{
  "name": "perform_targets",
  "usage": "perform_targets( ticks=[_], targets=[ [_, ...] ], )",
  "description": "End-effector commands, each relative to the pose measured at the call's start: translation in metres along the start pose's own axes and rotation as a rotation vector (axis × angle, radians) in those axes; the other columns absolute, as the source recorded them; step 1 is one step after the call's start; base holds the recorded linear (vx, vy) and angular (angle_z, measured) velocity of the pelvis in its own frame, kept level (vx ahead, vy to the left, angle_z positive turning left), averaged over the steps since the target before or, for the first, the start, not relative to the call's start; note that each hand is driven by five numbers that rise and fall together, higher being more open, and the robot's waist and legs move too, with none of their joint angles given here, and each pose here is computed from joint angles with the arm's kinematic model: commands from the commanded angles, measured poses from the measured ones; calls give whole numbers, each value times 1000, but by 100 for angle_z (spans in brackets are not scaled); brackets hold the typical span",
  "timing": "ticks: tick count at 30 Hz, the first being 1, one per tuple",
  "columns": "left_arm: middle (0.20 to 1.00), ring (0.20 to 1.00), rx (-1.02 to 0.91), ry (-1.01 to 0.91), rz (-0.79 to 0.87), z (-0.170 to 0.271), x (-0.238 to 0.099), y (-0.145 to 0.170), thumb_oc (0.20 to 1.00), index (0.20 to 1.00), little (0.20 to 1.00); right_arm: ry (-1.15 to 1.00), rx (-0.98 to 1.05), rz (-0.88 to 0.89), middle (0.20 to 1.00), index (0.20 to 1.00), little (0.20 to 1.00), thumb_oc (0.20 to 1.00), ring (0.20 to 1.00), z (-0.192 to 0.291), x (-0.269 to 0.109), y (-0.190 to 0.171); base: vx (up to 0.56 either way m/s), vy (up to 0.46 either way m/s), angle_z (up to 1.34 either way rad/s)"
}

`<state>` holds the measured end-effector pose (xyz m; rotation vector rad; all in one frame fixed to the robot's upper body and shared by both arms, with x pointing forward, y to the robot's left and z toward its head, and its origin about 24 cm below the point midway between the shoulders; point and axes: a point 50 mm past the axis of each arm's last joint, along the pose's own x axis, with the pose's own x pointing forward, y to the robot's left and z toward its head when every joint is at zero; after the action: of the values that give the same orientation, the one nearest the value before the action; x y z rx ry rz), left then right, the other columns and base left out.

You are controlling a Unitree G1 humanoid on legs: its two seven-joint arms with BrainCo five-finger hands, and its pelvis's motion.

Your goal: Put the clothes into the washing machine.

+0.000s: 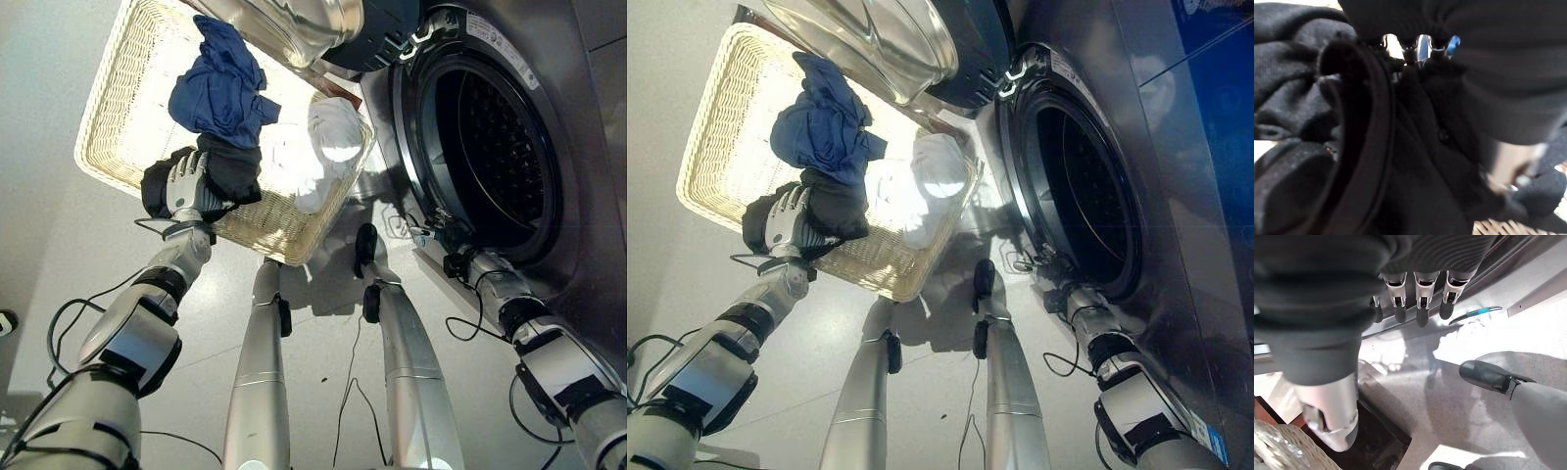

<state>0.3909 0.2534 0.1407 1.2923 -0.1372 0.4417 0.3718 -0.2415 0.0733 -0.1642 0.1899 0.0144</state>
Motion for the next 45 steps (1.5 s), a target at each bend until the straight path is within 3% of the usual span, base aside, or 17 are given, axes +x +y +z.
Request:
perform_targets(
  ticks=[1,13,17,22,26,31,35,45],
  targets=[
    [200,200,96,118,-178,-31,-20,-25,200,200,200,-12,-12,-8,1000,1000,1000,1000,1000,-3,-4,-6,0,0,0],
    [200,200,25,117,-173,-25,-16,-22,200,200,200,-103,28,8,1000,1000,1000,1000,1000,13,-2,-2,0,0,0],
    [200,200,-165,156,-100,-26,-15,-17,200,200,200,-187,123,53,1000,1000,1000,1000,1000,23,-3,4,0,0,0],
    [200,200,-610,138,110,-16,-17,-1,200,200,200,-301,295,165,1000,1000,1000,1000,1000,39,-12,24,0,0,0],
    [200,200,-941,-1,288,8,-34,15,200,200,200,-398,444,293,1000,1000,1000,1000,1000,49,-30,49,-2,-16,2],
    [200,200,-1147,-297,388,47,-58,39,200,200,200,-479,530,419,1000,1000,1000,1000,1000,64,-48,71,1,-38,6],
    [200,200,-1209,-532,377,77,-70,65,200,200,200,-528,552,504,1000,1000,1000,1000,1000,79,-60,86,8,-31,6],
    [200,200,-1259,-882,288,121,-92,98,200,200,200,-537,604,819,1000,1000,1000,1000,1000,98,-83,125,0,0,0]
  ],
)
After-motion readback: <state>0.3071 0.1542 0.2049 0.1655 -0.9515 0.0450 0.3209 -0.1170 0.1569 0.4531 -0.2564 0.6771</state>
